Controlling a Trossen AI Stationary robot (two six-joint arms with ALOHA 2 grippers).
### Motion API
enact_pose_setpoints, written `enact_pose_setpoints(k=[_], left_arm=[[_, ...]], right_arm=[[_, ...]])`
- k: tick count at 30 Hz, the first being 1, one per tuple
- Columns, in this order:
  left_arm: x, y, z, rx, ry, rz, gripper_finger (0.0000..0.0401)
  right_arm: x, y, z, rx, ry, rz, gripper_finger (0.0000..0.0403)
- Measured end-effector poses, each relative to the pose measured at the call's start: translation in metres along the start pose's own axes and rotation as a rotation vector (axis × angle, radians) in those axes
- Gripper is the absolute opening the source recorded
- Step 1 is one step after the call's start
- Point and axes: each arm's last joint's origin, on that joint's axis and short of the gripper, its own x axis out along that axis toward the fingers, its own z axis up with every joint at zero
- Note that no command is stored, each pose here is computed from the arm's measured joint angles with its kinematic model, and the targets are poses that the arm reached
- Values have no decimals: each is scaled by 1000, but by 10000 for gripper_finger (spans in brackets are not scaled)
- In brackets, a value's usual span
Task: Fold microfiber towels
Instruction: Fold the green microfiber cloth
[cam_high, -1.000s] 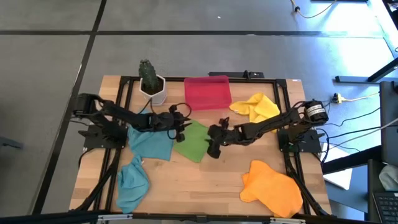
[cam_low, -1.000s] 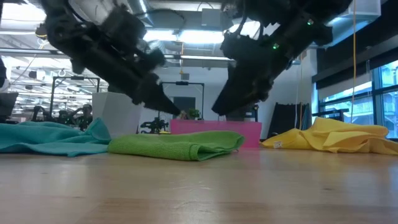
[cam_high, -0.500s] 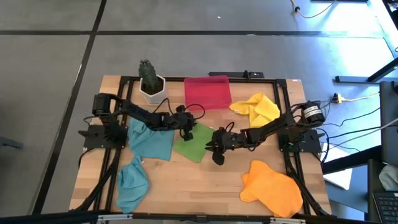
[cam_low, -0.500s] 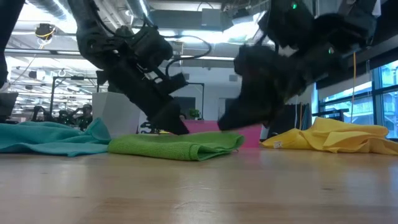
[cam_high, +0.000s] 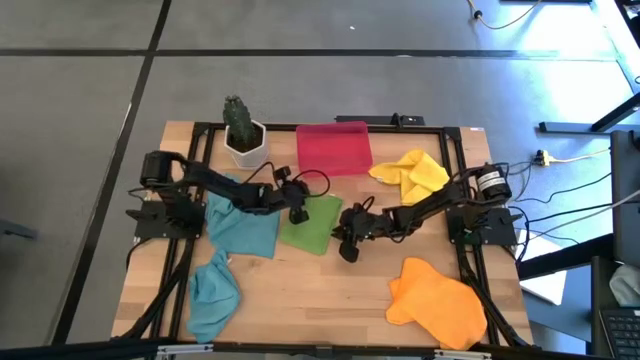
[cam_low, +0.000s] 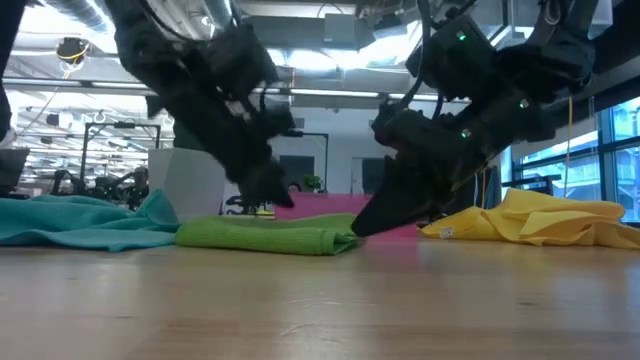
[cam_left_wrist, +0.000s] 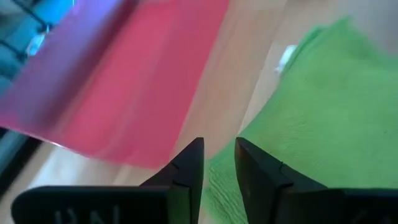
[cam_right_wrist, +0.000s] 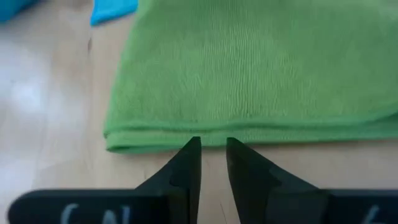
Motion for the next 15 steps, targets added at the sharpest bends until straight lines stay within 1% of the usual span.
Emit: enact_pose_setpoints(k=[3,7,9,12,15], left_arm=[[-22,-1,15,17,-76,-29,82],[-55,-9,25,59,-139,-106,82],[-68,-19,23,90,-155,-180,82],[-82,-38,13,151,-160,-294,82],[-92,-55,3,214,-141,-360,82]], right_arm=[[-6,3,7,-10,-26,16,77],[-12,16,9,-105,-55,67,77],[-14,24,6,-181,-60,106,77],[-15,37,-1,-300,-69,145,79],[-19,51,-4,-383,-86,173,95]])
